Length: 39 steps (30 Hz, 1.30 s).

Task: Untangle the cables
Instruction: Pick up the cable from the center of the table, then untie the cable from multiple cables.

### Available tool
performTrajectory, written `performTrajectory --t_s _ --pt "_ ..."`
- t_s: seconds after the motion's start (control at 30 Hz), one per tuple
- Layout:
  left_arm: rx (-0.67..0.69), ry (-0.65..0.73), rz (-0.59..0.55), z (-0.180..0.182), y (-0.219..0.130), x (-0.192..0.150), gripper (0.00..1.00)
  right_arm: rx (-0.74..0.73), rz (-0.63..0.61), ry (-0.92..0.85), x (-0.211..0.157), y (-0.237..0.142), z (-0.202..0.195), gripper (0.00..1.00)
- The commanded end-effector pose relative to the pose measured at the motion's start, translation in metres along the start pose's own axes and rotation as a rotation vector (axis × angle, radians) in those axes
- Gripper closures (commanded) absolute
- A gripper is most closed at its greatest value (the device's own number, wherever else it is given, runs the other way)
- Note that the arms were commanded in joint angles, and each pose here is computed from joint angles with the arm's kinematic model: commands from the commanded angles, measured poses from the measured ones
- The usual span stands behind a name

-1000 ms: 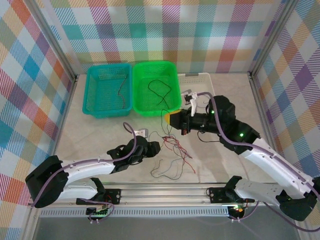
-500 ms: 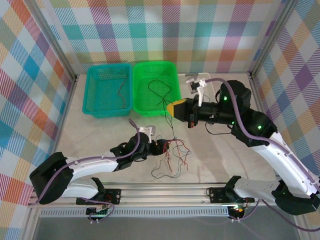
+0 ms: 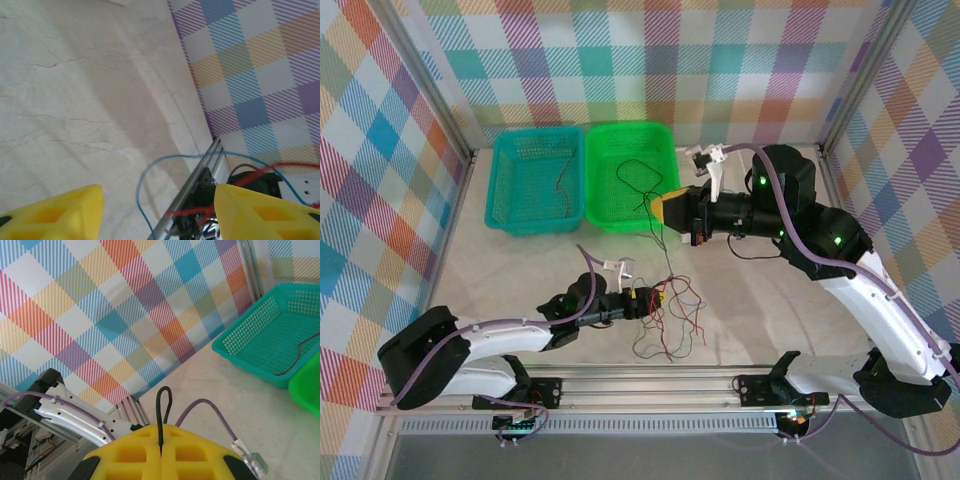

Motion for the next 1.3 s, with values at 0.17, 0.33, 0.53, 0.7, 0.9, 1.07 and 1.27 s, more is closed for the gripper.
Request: performTrajectory --t_s 0.17,0.33,0.53,0.7,0.9,1.07,1.27 --pt "0.039 -0.028 -0.09 0.005 -0.044 -0.002 0.16 -0.055 -0.034 -0.013 0.013 -0.004 -0.015 1.0" --pt "0.032 0.003 -0.111 0.007 -0.061 -0.007 0.09 -0.045 -0.034 0.002 0.016 0.001 -0.018 1.0" --pt "0.015 0.028 -0.097 0.004 -0.062 -0.008 0.09 -0.02 -0.033 0.012 0.018 0.006 -0.017 1.0" --pt "-0.012 0.088 -0.144 -0.007 -0.076 -0.003 0.12 -0.035 -0.026 0.012 0.015 0.007 -0.02 1.0" --pt "-0.075 0.219 -0.095 -0.028 -0.103 -0.011 0.1 -0.091 -0.021 0.038 0.011 0.009 -0.033 1.0" --pt "-0.042 0.226 -0.097 -0.02 -0.109 -0.015 0.08 -0.057 -0.01 0.052 0.007 0.014 -0.034 1.0" --pt "0.003 0.258 -0.104 -0.018 -0.102 -0.01 0.06 -0.004 -0.007 0.062 0.003 0.015 -0.03 1.0"
Point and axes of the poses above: each hand's point on the last joint's axis, 136 mm out from that joint toward the fingers, its own y axis out along the fingers, its own z axis along the line the jaws close on, x = y × z, the point moved 6 cm from there along -y, back along the fingers, and after that the axes turned 7 degrees about -y, right-handed, at the moved point
